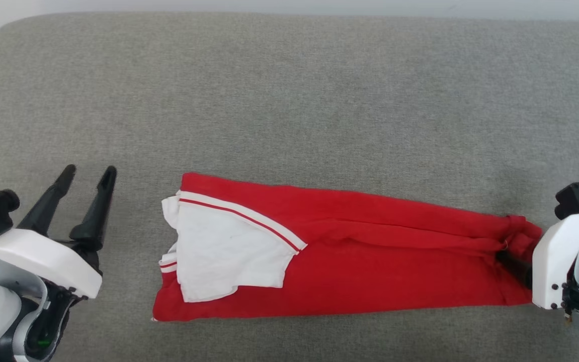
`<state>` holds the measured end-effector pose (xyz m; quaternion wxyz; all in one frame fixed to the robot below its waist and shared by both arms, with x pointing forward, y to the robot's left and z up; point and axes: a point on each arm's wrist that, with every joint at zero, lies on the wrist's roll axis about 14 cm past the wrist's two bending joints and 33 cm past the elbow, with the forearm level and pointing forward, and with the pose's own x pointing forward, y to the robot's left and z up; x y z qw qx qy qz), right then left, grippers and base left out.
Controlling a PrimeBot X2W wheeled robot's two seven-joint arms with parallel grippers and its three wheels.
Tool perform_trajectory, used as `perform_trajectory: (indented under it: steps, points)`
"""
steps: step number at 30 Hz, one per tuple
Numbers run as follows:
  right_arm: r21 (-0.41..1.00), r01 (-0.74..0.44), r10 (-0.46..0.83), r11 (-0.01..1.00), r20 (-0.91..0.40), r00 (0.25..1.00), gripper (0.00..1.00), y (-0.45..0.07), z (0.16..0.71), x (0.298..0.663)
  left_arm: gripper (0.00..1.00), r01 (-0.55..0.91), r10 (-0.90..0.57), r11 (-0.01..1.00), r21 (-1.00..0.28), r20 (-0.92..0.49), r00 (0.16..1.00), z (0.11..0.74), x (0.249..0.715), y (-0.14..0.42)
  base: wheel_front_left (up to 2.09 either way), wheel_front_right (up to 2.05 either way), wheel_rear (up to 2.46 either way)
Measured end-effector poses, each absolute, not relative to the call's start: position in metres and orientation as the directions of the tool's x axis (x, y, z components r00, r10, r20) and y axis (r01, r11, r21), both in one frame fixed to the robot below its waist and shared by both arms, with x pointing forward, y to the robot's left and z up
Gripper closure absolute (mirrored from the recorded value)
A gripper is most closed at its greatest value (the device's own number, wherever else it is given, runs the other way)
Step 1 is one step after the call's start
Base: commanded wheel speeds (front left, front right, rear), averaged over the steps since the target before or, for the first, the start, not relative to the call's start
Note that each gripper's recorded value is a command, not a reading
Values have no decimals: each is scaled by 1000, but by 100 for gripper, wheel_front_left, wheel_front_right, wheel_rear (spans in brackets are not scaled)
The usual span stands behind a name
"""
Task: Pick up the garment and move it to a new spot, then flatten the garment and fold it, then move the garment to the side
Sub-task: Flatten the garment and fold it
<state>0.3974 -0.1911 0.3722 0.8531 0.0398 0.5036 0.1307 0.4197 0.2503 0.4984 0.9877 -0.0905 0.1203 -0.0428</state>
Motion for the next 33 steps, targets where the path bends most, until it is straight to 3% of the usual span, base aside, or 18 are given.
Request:
perform_trajectory:
  steps: [1,2,3,4,9,16,24,33]
  points:
    - [204,-193,272,960,-850,451,0,-188,371,398,0,51,-93,982,-184,-224,970,498,419,254,0,0,0]
    - [208,-201,278,957,-853,443,54,-186,370,398,0,42,-82,982,-184,-216,973,498,418,257,0,0,0]
    - [206,-216,282,955,-856,433,92,-184,369,398,0,26,-64,981,-190,-197,978,501,418,260,0,0,0]
    - [208,-234,292,950,-857,424,100,-181,369,398,0,20,-52,982,-189,-170,984,506,419,262,0,0,0]
    - [271,-278,371,922,-825,426,100,-162,378,400,0,-32,8,978,-205,-116,993,506,406,274,0,0,0]
    - [279,-287,387,916,-800,459,100,-169,398,403,0,-86,70,964,-253,-71,995,500,381,285,0,0,0]
    - [245,-212,322,946,-780,536,100,-205,418,407,0,-108,103,956,-273,-35,994,495,356,288,0,0,0]
    - [145,-56,149,988,-781,607,100,-276,435,409,0,-107,108,942,-317,-15,994,487,350,277,0,0,0]
